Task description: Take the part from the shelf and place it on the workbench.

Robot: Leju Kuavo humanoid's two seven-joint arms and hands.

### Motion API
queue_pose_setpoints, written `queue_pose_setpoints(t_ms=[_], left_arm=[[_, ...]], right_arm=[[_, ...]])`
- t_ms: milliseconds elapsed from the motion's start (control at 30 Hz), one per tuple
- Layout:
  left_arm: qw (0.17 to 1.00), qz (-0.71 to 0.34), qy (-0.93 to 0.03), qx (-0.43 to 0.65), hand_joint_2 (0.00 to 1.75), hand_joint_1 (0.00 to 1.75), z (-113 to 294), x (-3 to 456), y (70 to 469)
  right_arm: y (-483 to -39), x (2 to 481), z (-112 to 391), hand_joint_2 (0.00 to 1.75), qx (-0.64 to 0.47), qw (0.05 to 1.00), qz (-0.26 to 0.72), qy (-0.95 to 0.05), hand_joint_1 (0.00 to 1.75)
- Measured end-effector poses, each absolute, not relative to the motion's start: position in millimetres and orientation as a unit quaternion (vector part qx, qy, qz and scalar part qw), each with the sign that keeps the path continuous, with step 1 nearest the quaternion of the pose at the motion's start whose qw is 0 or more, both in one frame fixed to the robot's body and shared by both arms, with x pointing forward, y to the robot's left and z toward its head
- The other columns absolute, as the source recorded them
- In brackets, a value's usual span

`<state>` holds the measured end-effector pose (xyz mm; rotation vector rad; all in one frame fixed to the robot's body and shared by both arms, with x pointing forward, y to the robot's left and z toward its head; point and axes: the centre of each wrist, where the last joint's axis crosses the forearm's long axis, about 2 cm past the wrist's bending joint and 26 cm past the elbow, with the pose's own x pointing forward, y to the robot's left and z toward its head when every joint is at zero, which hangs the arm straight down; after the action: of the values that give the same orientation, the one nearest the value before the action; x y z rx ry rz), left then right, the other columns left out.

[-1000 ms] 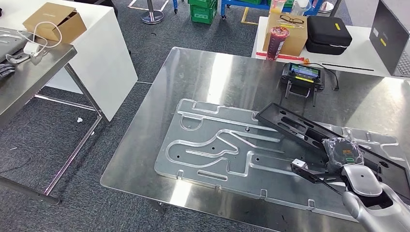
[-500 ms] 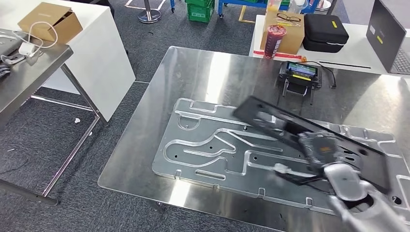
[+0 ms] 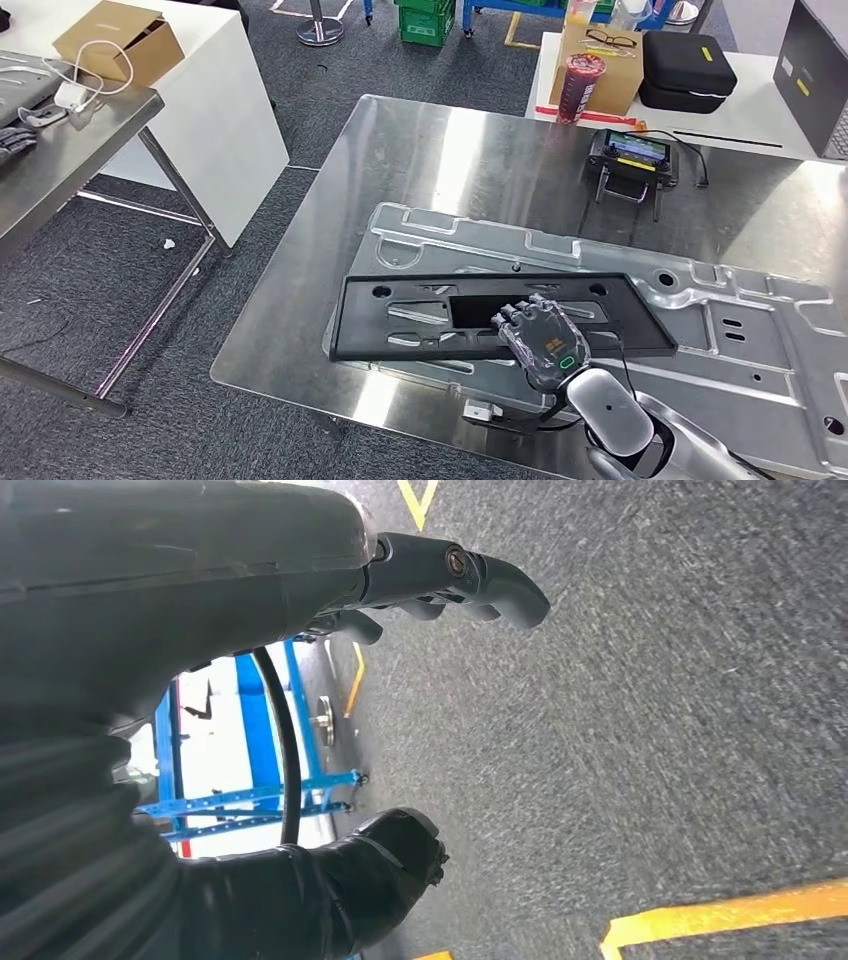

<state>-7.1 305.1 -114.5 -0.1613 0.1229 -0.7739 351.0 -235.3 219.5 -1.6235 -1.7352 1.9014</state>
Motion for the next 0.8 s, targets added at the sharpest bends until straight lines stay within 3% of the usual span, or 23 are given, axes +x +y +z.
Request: queue_pose_setpoints(t_ms=[800], left_arm=[[0.92,-0.377,0.07,-0.08,1.75,0.0,-114.5,-7.8,304.8]], right_arm=[[-230.2,349.8,220.0,1.75,-0.527,0.042,0.626,-0.574,1.75]])
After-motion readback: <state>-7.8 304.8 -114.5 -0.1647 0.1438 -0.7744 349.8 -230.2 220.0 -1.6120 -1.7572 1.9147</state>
